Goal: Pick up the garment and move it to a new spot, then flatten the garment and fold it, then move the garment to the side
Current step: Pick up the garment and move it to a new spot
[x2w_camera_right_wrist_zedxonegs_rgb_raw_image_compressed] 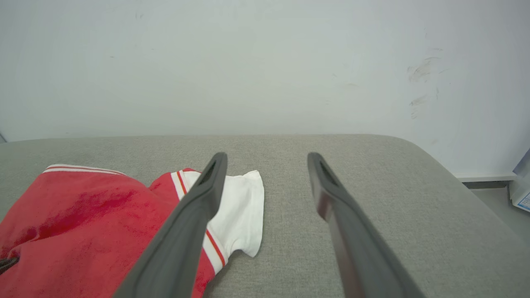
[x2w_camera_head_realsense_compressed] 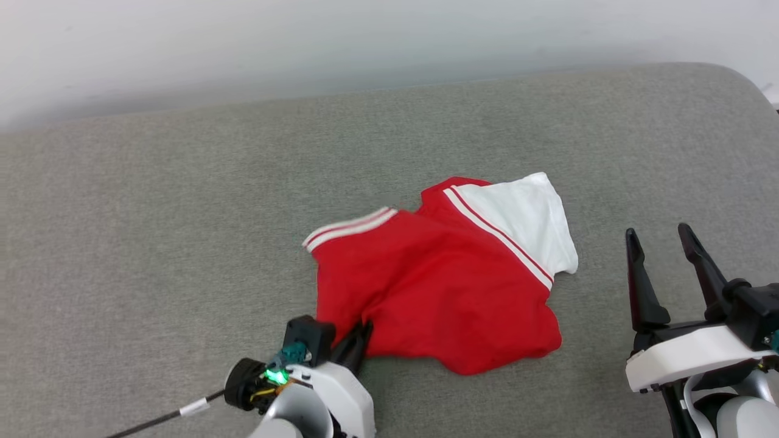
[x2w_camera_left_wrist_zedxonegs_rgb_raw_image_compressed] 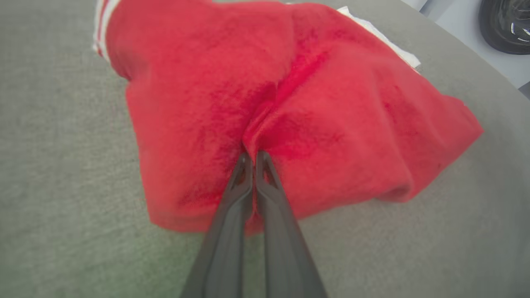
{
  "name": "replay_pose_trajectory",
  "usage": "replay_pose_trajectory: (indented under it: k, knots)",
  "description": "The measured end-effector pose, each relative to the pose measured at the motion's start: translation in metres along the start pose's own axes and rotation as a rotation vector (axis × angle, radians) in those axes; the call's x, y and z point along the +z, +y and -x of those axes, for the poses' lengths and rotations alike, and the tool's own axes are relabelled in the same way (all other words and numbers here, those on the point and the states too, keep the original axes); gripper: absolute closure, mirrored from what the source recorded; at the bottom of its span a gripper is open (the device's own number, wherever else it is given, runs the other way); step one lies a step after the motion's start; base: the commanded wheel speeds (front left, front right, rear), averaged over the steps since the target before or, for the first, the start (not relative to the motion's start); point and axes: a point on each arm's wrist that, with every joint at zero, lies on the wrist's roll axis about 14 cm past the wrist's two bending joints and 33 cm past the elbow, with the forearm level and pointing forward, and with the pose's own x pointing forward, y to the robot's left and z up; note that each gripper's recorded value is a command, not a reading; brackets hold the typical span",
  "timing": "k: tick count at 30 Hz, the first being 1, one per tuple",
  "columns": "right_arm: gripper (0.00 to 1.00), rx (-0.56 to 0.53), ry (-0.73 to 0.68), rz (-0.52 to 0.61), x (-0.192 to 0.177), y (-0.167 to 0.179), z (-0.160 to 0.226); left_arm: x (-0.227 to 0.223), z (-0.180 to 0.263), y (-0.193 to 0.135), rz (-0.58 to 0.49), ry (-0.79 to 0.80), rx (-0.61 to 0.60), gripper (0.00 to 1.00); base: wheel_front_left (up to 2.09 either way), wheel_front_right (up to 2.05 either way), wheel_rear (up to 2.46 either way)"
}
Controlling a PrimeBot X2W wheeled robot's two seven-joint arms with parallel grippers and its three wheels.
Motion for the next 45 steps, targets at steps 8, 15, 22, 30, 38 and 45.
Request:
replay_pose_trajectory:
  k: [8,15,22,30,38,45]
  knots:
    - [0.0,0.027,-0.021,-0.001,0.007,0.009,-0.003,0.052,0.015,-0.005,-0.017,-0.259,0.032,0.0,0.0,0.0,0.0]
    - [0.0,0.045,-0.041,0.004,0.018,0.015,0.001,0.133,0.042,0.009,-0.074,-0.567,0.125,0.0,0.0,0.0,0.0]
    - [0.0,0.062,-0.042,0.004,0.022,0.021,0.012,0.15,0.081,0.06,-0.073,-0.648,0.329,0.0,0.0,0.0,0.0]
    - [0.0,0.073,-0.032,-0.013,0.022,0.024,0.029,0.113,0.114,0.092,-0.102,-0.54,0.43,0.0,0.0,0.0,0.0]
    - [0.0,0.1,-0.027,-0.019,0.022,0.034,0.03,0.106,0.114,0.085,-0.108,-0.512,0.409,0.0,0.0,0.0,0.0]
    - [0.0,0.104,-0.023,-0.019,0.022,0.035,0.031,0.106,0.114,0.086,-0.098,-0.514,0.411,0.0,0.0,0.0,0.0]
